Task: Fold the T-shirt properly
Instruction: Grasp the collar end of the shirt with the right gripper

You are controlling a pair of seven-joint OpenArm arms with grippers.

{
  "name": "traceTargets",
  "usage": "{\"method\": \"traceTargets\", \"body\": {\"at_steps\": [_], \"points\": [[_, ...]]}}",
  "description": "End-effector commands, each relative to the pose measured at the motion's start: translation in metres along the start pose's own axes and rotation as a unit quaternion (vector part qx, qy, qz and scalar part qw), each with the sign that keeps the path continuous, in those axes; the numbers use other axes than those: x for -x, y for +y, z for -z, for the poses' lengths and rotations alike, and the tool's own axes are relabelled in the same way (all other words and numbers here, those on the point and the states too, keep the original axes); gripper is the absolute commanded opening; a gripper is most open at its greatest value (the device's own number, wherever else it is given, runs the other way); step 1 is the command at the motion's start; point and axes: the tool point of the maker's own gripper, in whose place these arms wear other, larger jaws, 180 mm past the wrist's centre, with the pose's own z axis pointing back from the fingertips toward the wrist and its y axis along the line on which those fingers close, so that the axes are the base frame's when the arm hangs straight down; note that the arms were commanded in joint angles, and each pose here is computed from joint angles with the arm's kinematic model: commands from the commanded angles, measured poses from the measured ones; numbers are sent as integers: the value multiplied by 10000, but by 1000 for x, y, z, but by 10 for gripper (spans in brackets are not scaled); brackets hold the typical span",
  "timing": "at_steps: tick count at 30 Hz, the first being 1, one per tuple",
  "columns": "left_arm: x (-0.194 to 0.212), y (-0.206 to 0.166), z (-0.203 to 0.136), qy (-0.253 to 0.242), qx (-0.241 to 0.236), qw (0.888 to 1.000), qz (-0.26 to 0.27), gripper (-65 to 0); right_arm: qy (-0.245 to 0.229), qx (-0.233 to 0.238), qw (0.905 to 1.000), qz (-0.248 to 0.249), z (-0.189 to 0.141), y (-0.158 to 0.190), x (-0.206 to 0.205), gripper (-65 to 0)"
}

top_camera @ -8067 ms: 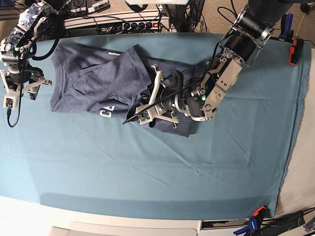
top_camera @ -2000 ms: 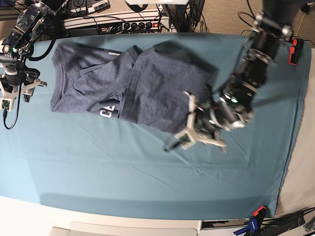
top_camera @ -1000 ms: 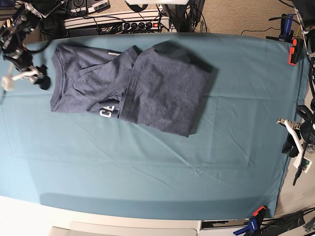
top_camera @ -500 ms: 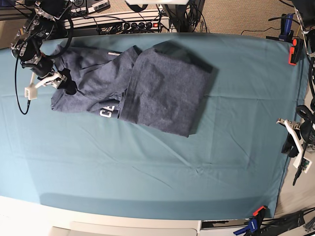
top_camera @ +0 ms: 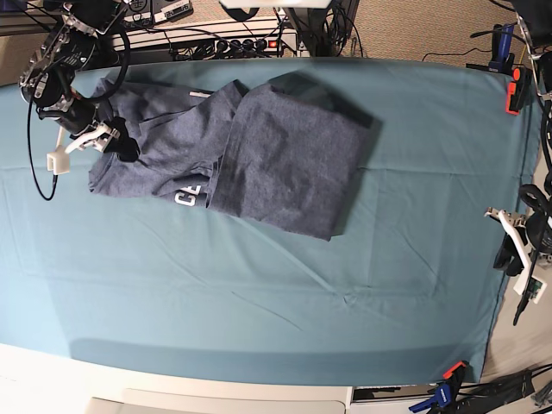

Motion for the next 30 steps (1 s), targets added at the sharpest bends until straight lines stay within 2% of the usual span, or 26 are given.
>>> {"method": "traceTargets", "body": {"at_steps": [1,4,6,10,16,23,27,30], "points": [[-17,11,-8,-246,-149,9995,92,-490,96,76,9999,-117,-3,-2,-1,-382],[-17,11,-8,-245,-150,9995,93,-490,86,50,9997,-204,-3,-1,-1,-579],[-17,11,-8,-246,-149,9995,92,-490,82,46,9997,-222,-4,-1,-1,-650],[-17,12,-8,-237,-166,9995,103,-490,31,16,9998,-214,-3,0,-3,-650],[-17,23,-13,-160,-304,9991,238,-490,-216,-856,9956,-316,-6,32,-11,-650],[-19,51,-29,-88,-678,9970,369,-490,-457,-1180,9915,-305,-10,45,-20,-650],[-21,69,-40,-188,-910,9955,186,-491,-627,-1245,9885,-590,-15,63,-27,-650],[-15,81,-43,-218,-955,9951,-128,-491,-766,-1316,9832,-1003,-23,89,-28,-650]]}}
